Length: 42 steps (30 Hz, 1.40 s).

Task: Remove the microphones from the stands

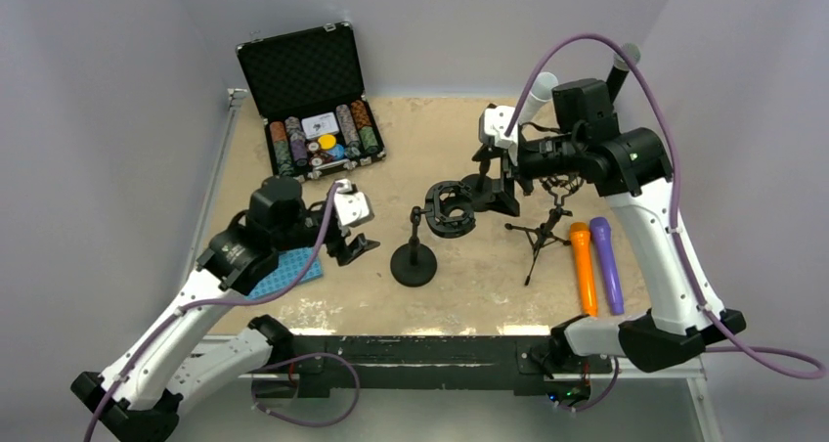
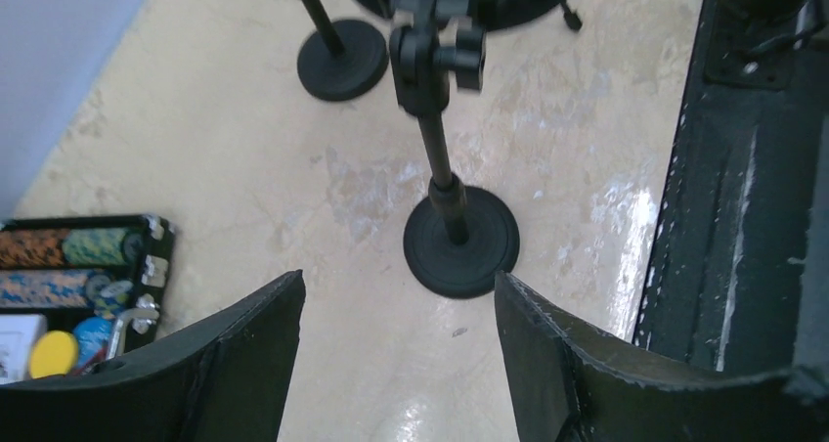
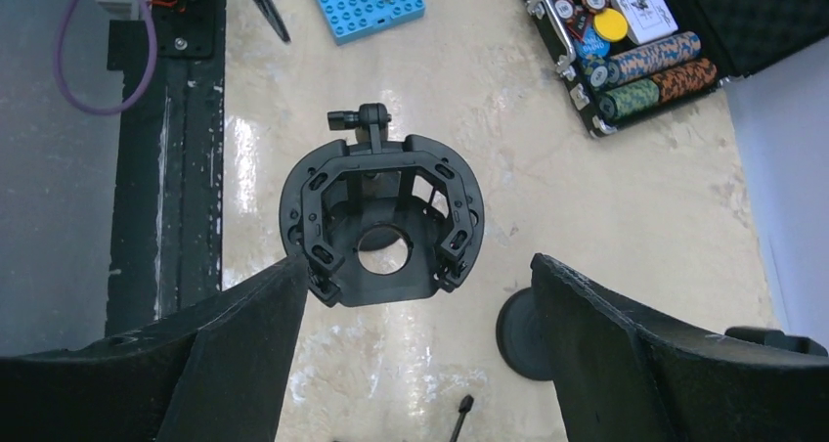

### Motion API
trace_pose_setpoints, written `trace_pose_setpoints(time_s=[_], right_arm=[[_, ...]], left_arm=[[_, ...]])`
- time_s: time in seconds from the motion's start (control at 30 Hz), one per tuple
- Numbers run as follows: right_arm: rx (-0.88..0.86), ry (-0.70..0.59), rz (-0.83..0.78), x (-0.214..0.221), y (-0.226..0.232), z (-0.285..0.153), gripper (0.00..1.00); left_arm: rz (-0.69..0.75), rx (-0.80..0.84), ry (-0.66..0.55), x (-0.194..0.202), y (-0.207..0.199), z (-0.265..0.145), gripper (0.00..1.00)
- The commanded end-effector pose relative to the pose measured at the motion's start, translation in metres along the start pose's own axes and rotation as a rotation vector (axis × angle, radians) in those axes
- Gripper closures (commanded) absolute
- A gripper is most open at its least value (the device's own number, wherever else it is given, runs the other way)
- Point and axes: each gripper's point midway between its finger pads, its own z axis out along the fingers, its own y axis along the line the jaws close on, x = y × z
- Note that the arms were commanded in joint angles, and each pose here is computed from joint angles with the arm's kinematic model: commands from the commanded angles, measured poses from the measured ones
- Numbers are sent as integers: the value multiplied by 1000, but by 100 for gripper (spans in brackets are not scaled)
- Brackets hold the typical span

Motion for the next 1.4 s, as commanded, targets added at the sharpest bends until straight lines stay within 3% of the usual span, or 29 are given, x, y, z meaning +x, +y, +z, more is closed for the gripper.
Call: trace_pose_setpoints(time_s=[0.0, 0.13, 0.27, 0.37, 0.63, 1.0, 1.37], right_arm=[[-55, -75, -144, -14, 13, 0, 14], [-103, -92, -104, -11, 23, 6, 18], [-140, -131, -55, -23, 33, 6, 22], [-165, -114, -60, -21, 42, 10, 23], [-150, 7, -155, 11, 49, 21, 30], [-144, 66, -130, 35, 52, 35, 31], [-139, 68, -79, 34, 44, 49, 37]], left_arm=[[16, 61, -1, -46, -6, -31, 27], [13, 125, -94, -98, -4, -33, 31], [-144, 207, -114, -126, -3, -19, 37], [-197, 269, -137, -134, -7, -9, 40], [-96, 374, -152, -128, -7, 16, 50], [-65, 391, -102, -101, -8, 29, 31], [-89, 356, -90, -88, 0, 47, 21]])
